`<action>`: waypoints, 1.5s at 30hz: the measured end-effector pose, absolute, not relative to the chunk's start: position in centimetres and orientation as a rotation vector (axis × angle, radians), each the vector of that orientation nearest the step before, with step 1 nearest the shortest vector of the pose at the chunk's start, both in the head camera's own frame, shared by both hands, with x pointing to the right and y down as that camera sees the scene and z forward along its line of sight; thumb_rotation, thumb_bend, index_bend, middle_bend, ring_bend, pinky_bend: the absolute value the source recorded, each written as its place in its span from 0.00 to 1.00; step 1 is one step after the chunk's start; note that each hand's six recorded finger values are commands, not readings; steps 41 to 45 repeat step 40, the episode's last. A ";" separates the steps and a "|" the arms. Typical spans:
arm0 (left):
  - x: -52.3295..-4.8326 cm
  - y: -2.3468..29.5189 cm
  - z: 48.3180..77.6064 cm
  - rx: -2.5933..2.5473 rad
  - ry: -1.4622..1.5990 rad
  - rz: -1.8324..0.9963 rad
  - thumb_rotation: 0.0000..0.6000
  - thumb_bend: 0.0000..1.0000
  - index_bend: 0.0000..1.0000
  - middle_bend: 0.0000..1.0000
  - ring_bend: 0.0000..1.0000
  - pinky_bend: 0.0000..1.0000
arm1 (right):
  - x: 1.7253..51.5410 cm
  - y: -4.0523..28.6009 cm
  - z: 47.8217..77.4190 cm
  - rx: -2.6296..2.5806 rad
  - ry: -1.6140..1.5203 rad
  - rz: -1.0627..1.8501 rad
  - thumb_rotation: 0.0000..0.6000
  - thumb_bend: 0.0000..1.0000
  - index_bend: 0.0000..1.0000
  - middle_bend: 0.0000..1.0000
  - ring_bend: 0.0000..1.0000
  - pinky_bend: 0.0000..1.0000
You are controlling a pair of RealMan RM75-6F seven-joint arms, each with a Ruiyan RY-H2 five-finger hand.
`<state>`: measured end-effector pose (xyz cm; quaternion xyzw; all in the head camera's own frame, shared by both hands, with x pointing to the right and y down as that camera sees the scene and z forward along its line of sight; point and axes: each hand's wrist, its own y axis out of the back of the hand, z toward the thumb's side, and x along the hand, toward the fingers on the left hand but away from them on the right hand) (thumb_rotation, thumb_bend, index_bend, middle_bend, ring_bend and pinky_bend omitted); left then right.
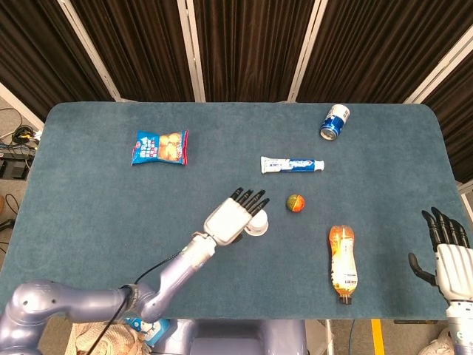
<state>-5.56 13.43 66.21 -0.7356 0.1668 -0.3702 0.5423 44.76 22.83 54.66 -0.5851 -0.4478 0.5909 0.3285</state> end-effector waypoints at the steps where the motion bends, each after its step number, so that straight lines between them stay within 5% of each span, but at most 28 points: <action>1: -6.4 13.4 65.7 -1.745 0.414 -0.886 1.00 0.15 0.00 0.01 0.09 0.16 | 44.8 22.9 54.7 -1.531 -1.170 1.549 1.00 0.39 0.00 0.00 0.00 0.06; 16: -27.6 14.3 60.1 -1.610 0.625 -1.155 1.00 0.10 0.00 0.00 0.09 0.16 | 45.0 23.0 54.8 -1.494 -1.140 1.584 1.00 0.39 0.00 0.00 0.00 0.06; 24: -38.0 17.8 56.6 -1.537 0.770 -1.347 1.00 0.08 0.00 0.00 0.00 0.01 | 44.8 23.1 54.9 -1.491 -1.109 1.583 1.00 0.39 0.00 0.00 0.00 0.06; 36: -44.4 23.2 55.6 -1.461 0.863 -1.453 1.00 0.08 0.00 0.00 0.00 0.00 | 44.3 23.3 55.1 -1.487 -1.045 1.575 1.00 0.39 0.00 0.00 0.00 0.02; 45: -44.7 23.0 55.5 -1.444 0.892 -1.450 1.00 0.08 0.00 0.00 0.00 0.00 | 44.1 23.2 55.1 -1.486 -1.046 1.562 1.00 0.39 0.00 0.00 0.00 0.02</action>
